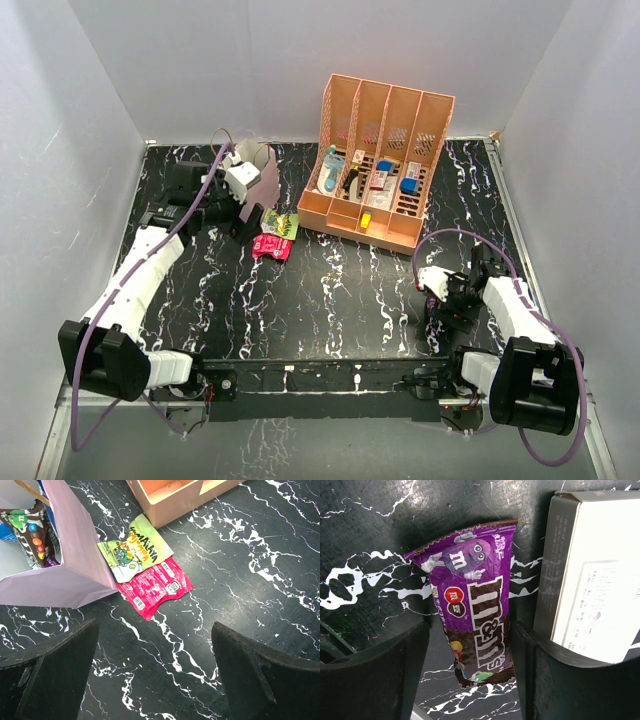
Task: Place the snacks into the paper bag
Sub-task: Pick up the snack from the center of the board, then place the snack in the paper bag.
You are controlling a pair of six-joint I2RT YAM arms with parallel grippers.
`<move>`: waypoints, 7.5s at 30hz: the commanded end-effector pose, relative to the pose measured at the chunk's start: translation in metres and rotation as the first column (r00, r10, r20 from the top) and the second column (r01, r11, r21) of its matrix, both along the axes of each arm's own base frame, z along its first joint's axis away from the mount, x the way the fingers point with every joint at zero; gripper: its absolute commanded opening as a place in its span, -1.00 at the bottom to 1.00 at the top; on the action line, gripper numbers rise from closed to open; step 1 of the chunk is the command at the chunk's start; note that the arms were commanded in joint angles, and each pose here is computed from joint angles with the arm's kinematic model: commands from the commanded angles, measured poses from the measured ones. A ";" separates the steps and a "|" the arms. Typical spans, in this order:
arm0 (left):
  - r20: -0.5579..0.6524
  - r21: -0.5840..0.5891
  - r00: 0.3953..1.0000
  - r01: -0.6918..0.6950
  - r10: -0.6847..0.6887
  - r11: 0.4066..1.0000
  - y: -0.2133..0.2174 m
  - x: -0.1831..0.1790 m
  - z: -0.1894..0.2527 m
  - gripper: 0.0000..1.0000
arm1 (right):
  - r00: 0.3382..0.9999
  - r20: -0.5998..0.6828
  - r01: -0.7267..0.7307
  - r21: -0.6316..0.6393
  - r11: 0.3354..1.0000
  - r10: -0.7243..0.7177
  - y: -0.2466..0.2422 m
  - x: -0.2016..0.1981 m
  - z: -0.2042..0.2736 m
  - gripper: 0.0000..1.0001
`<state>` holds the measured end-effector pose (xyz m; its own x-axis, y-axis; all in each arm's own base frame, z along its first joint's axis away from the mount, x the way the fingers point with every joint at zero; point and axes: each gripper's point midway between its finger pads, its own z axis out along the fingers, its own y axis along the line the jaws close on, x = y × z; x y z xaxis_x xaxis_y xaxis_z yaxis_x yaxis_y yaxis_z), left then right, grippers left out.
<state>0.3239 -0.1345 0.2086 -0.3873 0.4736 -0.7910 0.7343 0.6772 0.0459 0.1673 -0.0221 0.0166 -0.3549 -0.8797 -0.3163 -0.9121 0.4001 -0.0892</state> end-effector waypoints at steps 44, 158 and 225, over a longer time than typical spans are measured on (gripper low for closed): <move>-0.085 -0.399 0.928 0.301 -0.362 0.866 -0.164 -0.031 0.040 0.80 | 0.941 0.305 -0.145 0.757 0.637 -0.149 0.129 0.118 0.226 -0.67; 0.435 0.124 0.868 -0.321 0.239 0.939 0.041 0.122 0.155 -0.92 | 0.927 0.337 -0.139 0.721 0.679 -0.168 0.172 0.124 0.198 0.91; 0.320 0.107 0.897 -0.355 0.306 0.929 0.037 0.127 0.119 0.36 | 0.924 0.326 -0.097 0.707 0.701 -0.201 0.165 0.132 0.189 0.93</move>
<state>0.4729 -0.1072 0.2972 -0.3522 0.4983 -0.7923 0.4475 0.8331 0.3251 0.2921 0.1445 0.1966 -0.1669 -0.3337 -0.9278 -0.8583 0.5122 -0.0298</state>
